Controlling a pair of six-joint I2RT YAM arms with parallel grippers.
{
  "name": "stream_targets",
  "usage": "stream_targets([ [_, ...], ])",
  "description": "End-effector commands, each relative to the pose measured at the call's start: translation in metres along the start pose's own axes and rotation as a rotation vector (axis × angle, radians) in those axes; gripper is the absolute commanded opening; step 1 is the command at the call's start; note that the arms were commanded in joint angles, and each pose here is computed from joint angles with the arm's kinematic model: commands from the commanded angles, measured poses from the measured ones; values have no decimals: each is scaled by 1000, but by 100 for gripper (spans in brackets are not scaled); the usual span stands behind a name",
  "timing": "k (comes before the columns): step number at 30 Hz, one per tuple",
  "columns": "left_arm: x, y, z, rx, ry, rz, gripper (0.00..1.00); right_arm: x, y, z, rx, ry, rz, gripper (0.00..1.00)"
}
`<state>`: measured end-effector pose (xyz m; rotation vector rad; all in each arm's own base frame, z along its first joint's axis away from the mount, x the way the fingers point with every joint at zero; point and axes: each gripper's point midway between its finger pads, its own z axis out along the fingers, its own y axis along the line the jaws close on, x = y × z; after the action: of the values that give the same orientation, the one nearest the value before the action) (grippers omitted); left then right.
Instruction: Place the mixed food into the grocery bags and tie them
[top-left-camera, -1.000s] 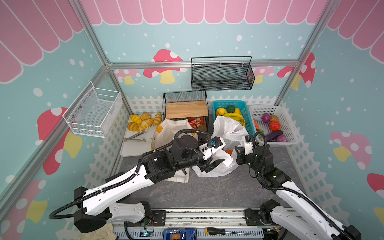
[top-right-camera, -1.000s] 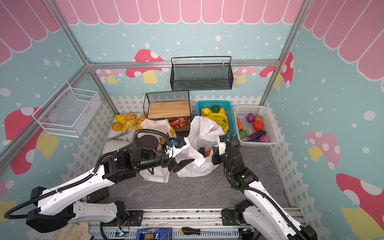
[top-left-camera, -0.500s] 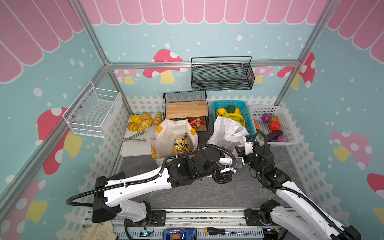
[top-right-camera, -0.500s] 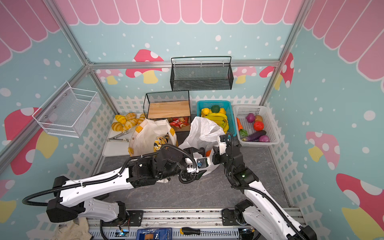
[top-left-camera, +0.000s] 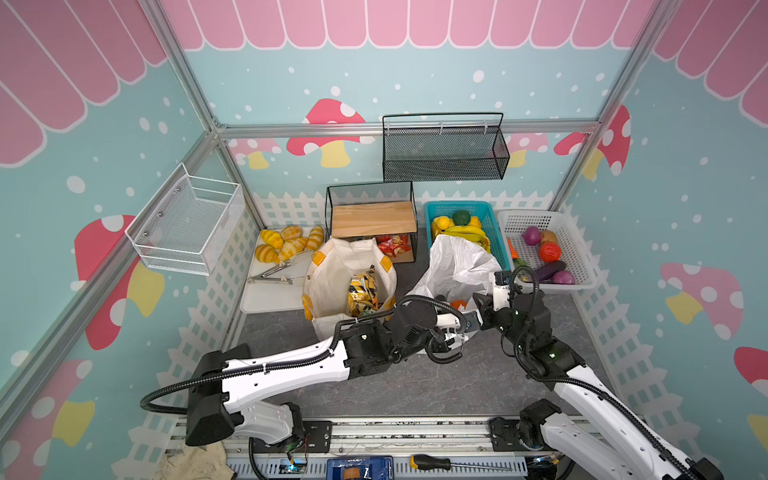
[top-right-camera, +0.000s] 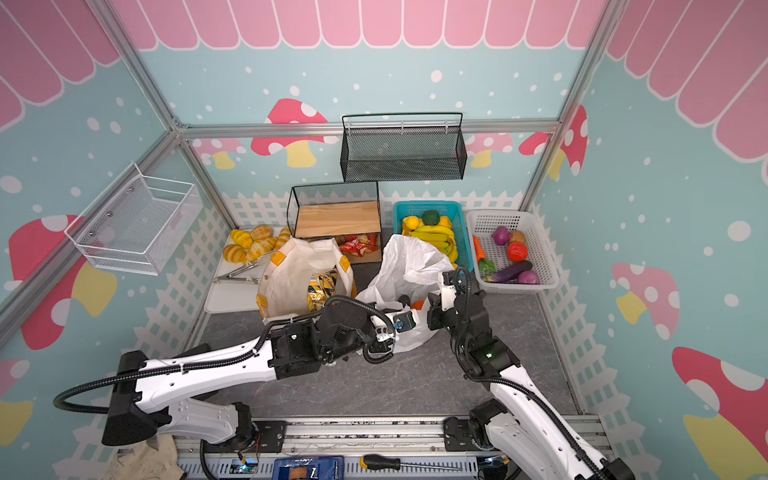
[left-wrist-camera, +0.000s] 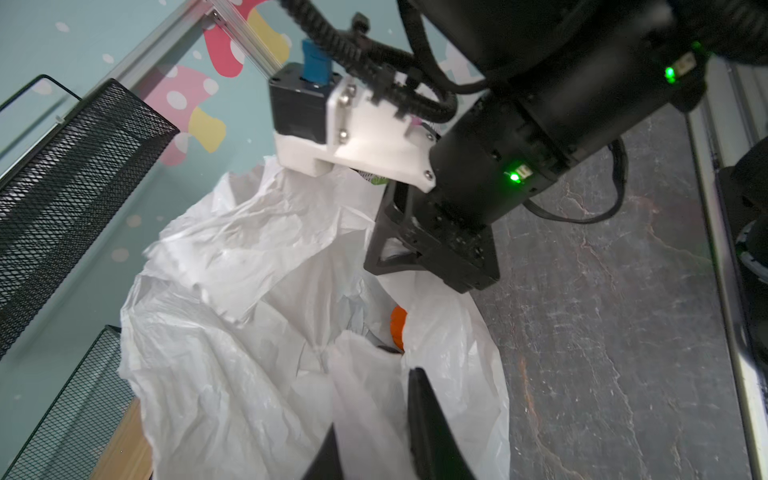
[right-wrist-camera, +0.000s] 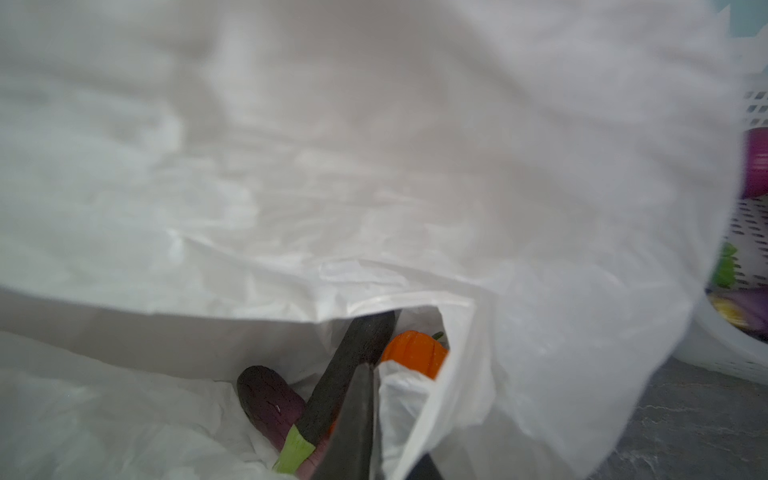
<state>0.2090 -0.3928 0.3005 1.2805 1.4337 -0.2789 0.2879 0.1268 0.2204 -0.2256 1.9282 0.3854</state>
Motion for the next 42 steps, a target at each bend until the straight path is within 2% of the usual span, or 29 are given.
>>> stream_targets([
  [1,-27,27,-21,15,-167,-251,15,-5,-4,-10,18,-49,-31,28],
  [2,-25,33,-23,27,-185,-304,14,-12,-3,-15,11,-77,-55,38],
  [3,-25,34,-26,51,-205,-340,13,-17,-1,-19,6,-98,-72,43],
  [5,-21,44,-29,76,-235,-437,8,-36,7,-32,-27,-175,-116,65],
  [6,-20,48,-30,84,-248,-474,7,-45,11,-38,-47,-209,-136,72],
  [9,-15,61,-36,90,-279,-569,1,-65,23,-49,-91,-269,-193,76],
  [12,-10,69,-38,70,-281,-608,0,-78,30,-54,-101,-285,-262,80],
  [17,-8,74,-38,54,-263,-626,0,-102,35,-71,-87,-350,-347,81],
  [21,-7,77,-36,50,-251,-651,0,-114,43,-78,-109,-346,-415,81],
  [24,-6,78,-34,55,-243,-667,0,-115,57,-74,-183,-297,-454,81],
  [29,-5,80,-33,56,-238,-685,0,-96,71,-57,-280,-145,-506,81],
  [34,-4,79,-32,60,-231,-686,0,-85,71,-51,-285,-81,-518,81],
  [38,-3,79,-30,65,-225,-693,0,-79,53,-37,-174,-35,-506,81],
  [42,-2,77,-28,73,-219,-698,0,-79,55,-30,-176,-52,-478,77],
])
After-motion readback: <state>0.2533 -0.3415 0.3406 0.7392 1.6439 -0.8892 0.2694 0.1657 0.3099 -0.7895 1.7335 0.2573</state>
